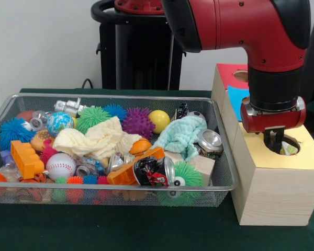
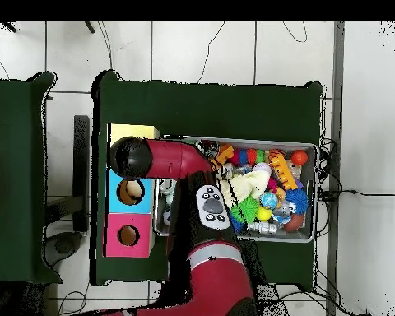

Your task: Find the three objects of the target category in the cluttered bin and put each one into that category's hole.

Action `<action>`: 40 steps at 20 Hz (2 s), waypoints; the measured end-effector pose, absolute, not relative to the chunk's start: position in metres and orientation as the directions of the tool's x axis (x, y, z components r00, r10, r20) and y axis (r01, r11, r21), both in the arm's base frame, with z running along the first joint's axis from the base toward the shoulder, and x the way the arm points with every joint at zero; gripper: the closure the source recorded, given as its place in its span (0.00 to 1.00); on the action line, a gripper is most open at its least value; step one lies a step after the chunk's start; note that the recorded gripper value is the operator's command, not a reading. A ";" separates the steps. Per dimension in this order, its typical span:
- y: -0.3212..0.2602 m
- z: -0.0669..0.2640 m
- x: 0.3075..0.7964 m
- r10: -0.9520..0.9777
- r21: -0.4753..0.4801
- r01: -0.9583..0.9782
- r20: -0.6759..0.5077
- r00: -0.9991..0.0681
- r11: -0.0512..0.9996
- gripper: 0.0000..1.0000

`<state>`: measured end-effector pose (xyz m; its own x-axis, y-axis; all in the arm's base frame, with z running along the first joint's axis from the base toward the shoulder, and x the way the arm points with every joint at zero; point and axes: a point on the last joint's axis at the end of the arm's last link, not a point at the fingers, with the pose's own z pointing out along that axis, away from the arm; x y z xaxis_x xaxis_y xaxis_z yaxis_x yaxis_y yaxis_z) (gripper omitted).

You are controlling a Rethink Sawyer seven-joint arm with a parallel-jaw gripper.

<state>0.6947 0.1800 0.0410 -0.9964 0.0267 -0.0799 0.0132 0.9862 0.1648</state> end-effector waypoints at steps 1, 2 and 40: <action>0.180 0.042 0.695 0.027 0.165 0.013 -0.081 -0.996 0.986 1.00; 0.180 0.043 0.696 0.027 0.165 0.013 -0.083 -0.996 0.986 1.00; 0.135 0.149 0.642 0.027 0.118 0.006 -0.179 -0.984 0.993 1.00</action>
